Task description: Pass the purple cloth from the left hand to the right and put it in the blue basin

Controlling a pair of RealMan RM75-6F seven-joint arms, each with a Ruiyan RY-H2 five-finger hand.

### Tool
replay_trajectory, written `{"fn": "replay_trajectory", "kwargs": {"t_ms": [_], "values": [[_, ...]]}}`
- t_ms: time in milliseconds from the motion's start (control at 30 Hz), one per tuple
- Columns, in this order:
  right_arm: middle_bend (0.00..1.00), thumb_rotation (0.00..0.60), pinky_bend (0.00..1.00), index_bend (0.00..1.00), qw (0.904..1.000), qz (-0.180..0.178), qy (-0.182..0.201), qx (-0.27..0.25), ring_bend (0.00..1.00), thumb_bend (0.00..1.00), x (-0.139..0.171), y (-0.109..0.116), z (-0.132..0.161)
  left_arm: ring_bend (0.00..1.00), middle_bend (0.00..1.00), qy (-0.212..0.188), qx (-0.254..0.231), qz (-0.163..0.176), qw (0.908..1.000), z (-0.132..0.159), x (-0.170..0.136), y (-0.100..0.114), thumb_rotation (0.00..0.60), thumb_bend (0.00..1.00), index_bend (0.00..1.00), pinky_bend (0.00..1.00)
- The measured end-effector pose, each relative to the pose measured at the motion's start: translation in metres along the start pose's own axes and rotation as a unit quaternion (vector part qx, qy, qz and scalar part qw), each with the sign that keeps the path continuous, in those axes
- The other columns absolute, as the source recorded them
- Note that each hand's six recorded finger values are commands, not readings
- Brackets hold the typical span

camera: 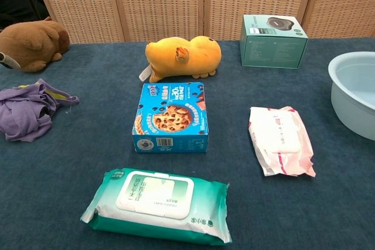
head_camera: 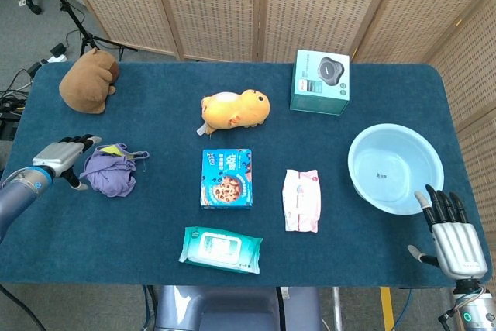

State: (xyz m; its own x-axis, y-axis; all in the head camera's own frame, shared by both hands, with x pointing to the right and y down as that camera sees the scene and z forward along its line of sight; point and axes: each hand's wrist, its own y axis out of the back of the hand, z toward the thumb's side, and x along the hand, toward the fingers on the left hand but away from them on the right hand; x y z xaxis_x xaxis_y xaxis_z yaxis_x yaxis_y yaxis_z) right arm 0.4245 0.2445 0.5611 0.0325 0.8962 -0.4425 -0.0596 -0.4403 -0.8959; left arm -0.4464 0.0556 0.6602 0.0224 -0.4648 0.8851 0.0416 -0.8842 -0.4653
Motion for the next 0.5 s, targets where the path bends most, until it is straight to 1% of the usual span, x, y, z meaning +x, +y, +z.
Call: {"fn": "replay_trajectory", "kwargs": {"t_ms": [200, 500], "values": [[0.0, 0.6, 0.0, 0.0, 1.0, 0.002, 0.001, 0.0, 0.0, 0.0, 0.0, -0.001, 0.001, 0.0, 0.0, 0.011, 0.013, -0.005, 0.9998, 0.0, 0.013, -0.009, 0.6, 0.14, 0.0, 0.0], [0.0, 0.6, 0.0, 0.0, 1.0, 0.008, 0.001, 0.002, 0.0, 0.0, -0.002, -0.003, 0.001, 0.0, 0.0, 0.007, 0.02, -0.005, 0.9998, 0.018, 0.036, -0.022, 0.6, 0.14, 0.0, 0.0]]}}
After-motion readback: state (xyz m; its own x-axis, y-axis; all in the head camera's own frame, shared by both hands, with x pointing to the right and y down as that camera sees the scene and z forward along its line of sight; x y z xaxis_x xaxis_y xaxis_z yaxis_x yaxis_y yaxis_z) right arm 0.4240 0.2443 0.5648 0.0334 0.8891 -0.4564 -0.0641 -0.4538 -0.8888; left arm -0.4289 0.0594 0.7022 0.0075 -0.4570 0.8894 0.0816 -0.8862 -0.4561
